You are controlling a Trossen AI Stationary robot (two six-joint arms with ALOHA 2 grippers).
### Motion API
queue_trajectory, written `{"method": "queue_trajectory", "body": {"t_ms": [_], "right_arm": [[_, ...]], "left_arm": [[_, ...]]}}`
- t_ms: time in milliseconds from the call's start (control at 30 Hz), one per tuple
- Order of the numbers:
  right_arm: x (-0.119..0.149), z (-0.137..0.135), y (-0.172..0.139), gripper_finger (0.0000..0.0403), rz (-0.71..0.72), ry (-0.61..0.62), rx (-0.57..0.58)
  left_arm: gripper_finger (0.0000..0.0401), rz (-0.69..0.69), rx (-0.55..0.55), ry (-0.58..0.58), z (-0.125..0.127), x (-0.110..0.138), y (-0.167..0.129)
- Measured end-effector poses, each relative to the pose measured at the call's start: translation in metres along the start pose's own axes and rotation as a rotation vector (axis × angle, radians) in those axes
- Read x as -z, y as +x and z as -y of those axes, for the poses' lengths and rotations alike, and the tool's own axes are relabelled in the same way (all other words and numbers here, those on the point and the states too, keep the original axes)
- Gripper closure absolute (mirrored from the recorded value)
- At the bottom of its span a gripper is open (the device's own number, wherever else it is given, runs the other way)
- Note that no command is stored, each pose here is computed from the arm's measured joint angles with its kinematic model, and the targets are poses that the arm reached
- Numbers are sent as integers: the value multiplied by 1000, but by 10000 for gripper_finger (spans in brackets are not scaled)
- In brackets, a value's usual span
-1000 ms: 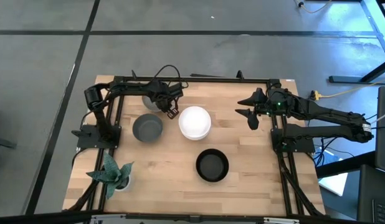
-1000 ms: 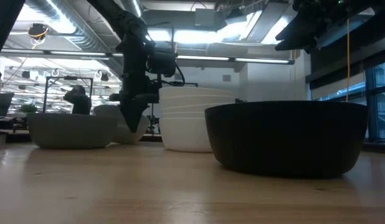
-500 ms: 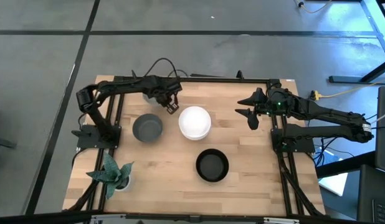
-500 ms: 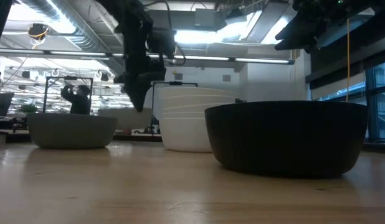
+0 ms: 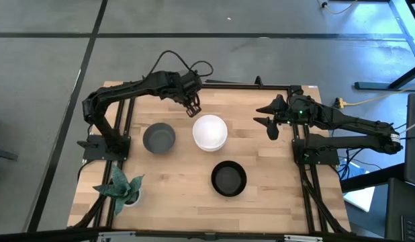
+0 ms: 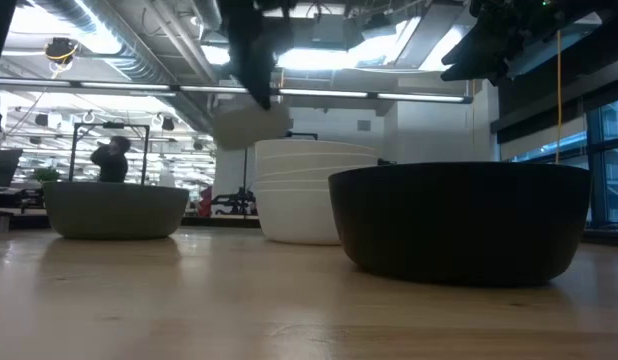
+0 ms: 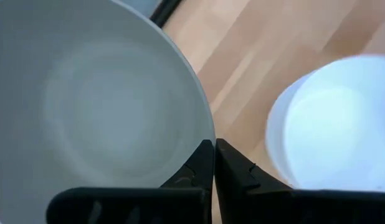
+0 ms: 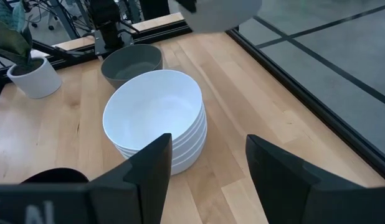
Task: Nest bowls inside each other
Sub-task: Stack the light gray bowl on top of the white bowl
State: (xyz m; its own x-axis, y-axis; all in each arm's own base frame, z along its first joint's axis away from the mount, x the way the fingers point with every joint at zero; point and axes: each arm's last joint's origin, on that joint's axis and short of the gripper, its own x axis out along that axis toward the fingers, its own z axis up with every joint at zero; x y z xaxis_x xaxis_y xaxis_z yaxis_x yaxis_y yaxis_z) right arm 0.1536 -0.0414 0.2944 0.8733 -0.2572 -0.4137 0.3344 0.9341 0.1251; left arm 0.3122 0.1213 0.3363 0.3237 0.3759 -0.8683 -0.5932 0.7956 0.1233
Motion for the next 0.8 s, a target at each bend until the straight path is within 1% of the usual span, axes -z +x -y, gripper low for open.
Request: {"method": "queue_trajectory", "body": {"t_ms": [133, 233, 333, 533, 667, 800], "right_arm": [[0, 0, 0, 196, 0, 0, 0], [0, 0, 0, 196, 0, -1, 0], [0, 0, 0, 196, 0, -3, 1], [0, 0, 0, 196, 0, -7, 1], [0, 0, 0, 196, -1, -23, 0], [0, 0, 0, 196, -1, -26, 0]], "left_arm": [[401, 78, 42, 37, 13, -9, -27], [401, 120, 136, 80, 26, -12, -43], [401, 145, 223, 116, 42, -11, -50], [401, 166, 362, 205, 78, -1, -63], [401, 200, 416, 224, 99, 6, -73], [401, 191, 441, 247, 120, 14, -76]]}}
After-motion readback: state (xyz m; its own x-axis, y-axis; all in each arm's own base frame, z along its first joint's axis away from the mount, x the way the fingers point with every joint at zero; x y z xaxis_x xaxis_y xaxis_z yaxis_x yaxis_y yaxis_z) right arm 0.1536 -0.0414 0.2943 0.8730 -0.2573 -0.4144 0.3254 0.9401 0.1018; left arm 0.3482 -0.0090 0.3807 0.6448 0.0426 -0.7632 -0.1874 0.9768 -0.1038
